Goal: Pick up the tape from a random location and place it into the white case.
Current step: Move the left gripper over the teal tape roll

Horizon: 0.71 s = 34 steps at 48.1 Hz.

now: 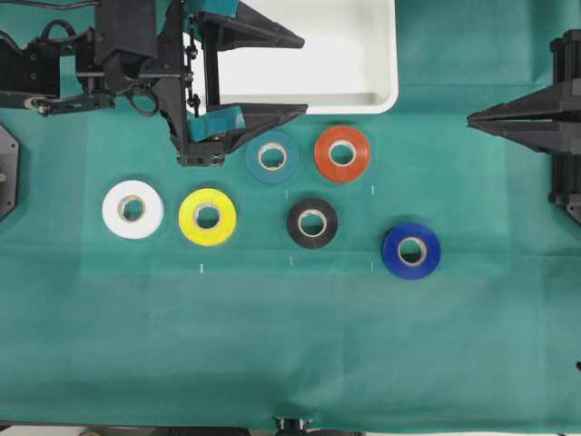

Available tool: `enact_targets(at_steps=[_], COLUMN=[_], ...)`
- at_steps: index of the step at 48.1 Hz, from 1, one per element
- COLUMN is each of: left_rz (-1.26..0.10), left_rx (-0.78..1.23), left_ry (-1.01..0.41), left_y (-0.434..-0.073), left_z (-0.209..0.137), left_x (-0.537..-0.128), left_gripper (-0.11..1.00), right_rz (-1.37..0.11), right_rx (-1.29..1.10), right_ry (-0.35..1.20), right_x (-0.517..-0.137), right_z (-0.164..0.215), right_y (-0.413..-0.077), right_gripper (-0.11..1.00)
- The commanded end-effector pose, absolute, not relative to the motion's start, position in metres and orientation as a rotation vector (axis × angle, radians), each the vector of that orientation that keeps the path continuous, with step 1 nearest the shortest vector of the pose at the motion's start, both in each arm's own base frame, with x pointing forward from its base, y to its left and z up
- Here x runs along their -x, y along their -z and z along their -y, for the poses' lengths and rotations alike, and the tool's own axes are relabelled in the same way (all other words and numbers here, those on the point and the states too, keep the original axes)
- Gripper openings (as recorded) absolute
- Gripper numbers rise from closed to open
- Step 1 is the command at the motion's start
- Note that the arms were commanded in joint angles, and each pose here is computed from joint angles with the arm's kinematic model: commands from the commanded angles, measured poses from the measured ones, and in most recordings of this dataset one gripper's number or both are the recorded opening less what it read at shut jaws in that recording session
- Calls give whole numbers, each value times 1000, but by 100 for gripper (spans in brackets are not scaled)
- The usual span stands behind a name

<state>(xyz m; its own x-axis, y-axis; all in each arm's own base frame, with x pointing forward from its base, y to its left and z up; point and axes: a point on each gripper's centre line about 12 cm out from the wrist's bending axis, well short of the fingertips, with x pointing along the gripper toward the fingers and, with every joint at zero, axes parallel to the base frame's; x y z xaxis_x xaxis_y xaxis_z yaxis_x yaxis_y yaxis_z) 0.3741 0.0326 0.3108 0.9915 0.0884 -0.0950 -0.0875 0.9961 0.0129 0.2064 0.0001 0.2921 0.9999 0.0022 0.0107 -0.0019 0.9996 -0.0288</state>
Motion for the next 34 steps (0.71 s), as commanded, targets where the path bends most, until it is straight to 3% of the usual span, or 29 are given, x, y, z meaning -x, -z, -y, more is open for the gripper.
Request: enact_targets(at_steps=[1,10,34], left_rz=[-94,-217,-749], left_rx=[0,29,85], left_ry=[-92,-92,-96], left_y=[-316,-315,-313], left_z=[-34,-34,-33], left_x=[-373,-376,-385], left_gripper=[100,100,100], right_rz=[34,32,18], right_rx=[30,30,29], right_ry=[0,0,0], right_x=[-209,-209,-209], right_z=[0,0,0], right_y=[-302,-302,-300], right_gripper=[0,0,0])
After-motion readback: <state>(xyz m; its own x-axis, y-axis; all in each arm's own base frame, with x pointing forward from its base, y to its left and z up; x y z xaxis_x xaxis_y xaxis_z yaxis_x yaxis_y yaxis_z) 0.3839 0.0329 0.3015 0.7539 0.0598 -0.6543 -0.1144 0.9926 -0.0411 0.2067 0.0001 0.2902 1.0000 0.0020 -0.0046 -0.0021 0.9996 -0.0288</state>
